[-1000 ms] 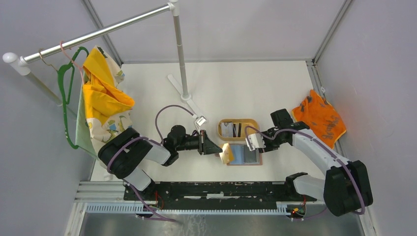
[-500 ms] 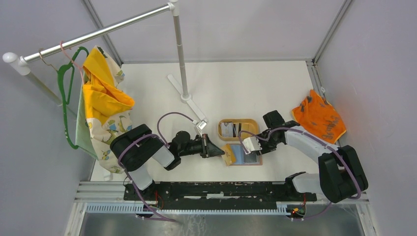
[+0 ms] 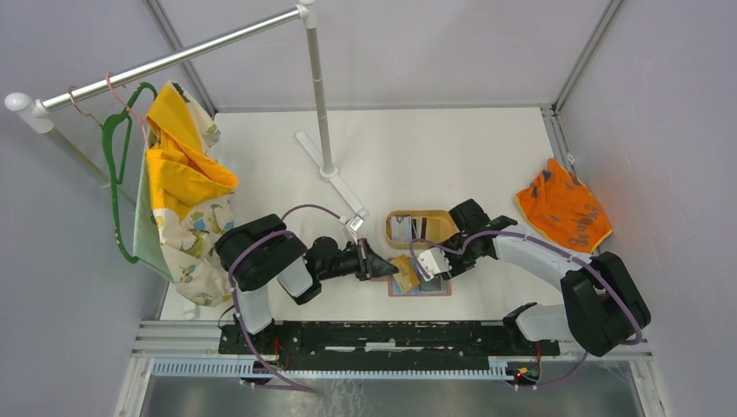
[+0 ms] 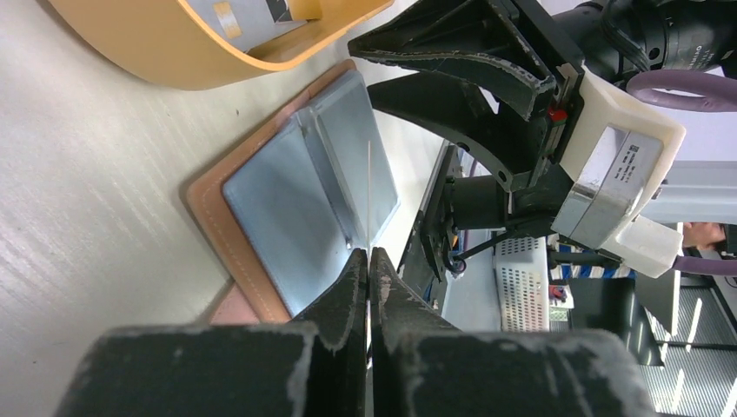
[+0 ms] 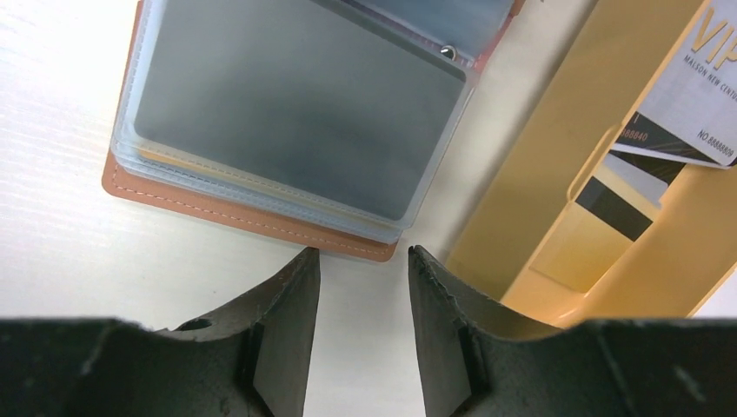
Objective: Put the credit cards into the card holder
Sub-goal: Insert the credit card into the card holder.
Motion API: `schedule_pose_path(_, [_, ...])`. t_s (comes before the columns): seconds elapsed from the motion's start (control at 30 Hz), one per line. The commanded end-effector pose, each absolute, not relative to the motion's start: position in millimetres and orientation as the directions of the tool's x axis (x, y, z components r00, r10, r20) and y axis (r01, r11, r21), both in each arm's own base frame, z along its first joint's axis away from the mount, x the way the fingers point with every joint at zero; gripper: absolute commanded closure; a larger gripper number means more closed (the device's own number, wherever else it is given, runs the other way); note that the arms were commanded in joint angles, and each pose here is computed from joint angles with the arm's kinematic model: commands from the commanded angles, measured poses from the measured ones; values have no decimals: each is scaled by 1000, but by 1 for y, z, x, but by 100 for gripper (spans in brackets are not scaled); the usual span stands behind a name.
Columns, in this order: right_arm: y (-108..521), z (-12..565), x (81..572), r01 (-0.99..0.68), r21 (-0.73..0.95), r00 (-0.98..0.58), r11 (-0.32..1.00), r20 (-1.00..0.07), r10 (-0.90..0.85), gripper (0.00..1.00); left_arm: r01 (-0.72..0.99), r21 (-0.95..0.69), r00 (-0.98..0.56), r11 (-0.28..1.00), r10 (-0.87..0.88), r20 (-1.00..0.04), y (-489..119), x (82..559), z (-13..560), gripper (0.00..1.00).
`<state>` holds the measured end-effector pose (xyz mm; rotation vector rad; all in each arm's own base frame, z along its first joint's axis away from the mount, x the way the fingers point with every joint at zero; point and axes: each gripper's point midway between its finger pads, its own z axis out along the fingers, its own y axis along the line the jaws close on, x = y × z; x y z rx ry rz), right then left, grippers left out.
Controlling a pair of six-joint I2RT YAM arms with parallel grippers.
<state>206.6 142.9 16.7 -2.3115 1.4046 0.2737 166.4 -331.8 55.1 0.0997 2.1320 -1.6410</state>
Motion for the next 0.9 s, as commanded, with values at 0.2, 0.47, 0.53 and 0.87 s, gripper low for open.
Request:
schedule_pose_path(0.2, [146, 8, 189, -901, -177, 433, -396, -415, -800, 51, 324, -915, -883, 240, -271, -384, -336, 171, 69, 98])
schedule_pose_path(0.47, [145, 7, 190, -903, -181, 430, -391, -406, -806, 52, 312, -908, -881, 281, -271, -387, -332, 172, 62, 98])
schedule_pose_path(0.53, [144, 7, 190, -902, -181, 431, -391, -405, -807, 52, 313, -902, -880, 296, -267, -393, -331, 173, 60, 98])
schedule_pose_path(0.87, [144, 7, 191, -903, -182, 429, -389, -403, -809, 52, 317, -888, -879, 334, -248, -407, -330, 173, 57, 98])
